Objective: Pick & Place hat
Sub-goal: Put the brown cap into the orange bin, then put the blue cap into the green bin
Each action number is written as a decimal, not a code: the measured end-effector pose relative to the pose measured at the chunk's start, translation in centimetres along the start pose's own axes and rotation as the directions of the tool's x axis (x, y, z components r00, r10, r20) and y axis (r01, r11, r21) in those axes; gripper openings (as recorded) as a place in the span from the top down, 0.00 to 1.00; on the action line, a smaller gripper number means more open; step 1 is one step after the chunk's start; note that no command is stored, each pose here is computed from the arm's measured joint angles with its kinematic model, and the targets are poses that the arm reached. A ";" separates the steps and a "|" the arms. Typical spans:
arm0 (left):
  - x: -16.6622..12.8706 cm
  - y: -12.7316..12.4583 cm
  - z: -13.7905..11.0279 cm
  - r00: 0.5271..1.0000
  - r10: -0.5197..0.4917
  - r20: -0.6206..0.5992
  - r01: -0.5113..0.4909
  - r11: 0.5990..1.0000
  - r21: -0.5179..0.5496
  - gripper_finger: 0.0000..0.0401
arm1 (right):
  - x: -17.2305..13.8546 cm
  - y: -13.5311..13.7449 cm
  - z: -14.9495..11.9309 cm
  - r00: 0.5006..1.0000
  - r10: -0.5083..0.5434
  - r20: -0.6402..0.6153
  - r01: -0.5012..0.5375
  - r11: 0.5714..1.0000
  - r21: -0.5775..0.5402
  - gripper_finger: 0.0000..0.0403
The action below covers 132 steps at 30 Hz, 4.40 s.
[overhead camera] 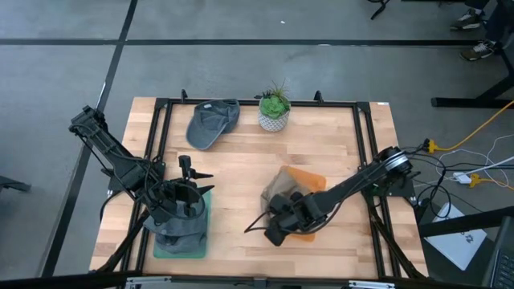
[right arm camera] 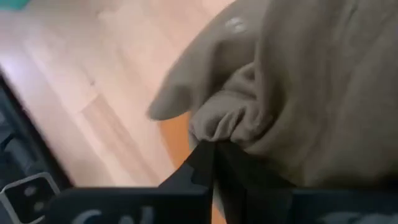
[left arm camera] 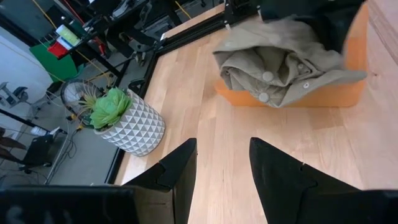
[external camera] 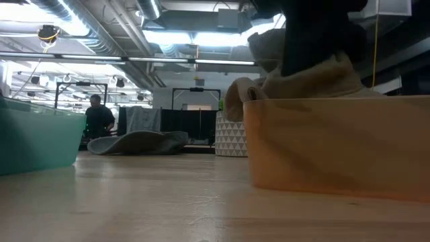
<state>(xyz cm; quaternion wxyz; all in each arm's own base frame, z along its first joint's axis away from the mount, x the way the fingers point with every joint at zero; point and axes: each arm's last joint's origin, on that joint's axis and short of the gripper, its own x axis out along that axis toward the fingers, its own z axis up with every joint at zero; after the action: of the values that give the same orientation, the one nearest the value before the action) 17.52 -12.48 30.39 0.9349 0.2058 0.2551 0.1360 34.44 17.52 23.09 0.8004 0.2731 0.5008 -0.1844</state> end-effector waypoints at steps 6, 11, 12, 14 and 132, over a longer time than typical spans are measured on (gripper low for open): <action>0.0 0.0 0.0 1.000 0.000 0.000 0.000 1.000 0.013 0.64 | -0.8 0.6 0.4 0.999 0.041 -0.010 -0.041 0.999 -0.025 0.98; 0.0 0.0 0.0 1.000 0.001 0.000 -0.001 1.000 -0.017 0.64 | -4.3 1.4 1.6 0.989 0.145 0.026 -0.144 0.988 -0.055 0.94; 0.0 0.0 0.0 1.000 0.000 -0.001 0.000 1.000 -0.026 0.64 | -5.0 1.6 1.8 0.986 0.163 0.037 -0.160 0.985 -0.068 0.94; 0.0 0.0 0.0 1.000 0.001 -0.001 -0.001 0.999 -0.035 0.64 | -6.4 1.8 2.3 0.981 0.185 0.057 -0.179 0.979 -0.101 0.94; 17.2 9.6 -12.8 0.687 0.190 -0.701 -0.505 0.819 -0.273 0.39 | -4.5 0.7 0.4 0.762 -0.391 0.516 0.517 0.848 -0.121 0.49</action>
<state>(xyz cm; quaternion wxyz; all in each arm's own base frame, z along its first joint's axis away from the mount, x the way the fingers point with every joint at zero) 23.59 6.16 17.49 0.7645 -0.0281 0.4769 0.4329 33.18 17.91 27.46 0.8563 -0.0164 0.3610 -0.3690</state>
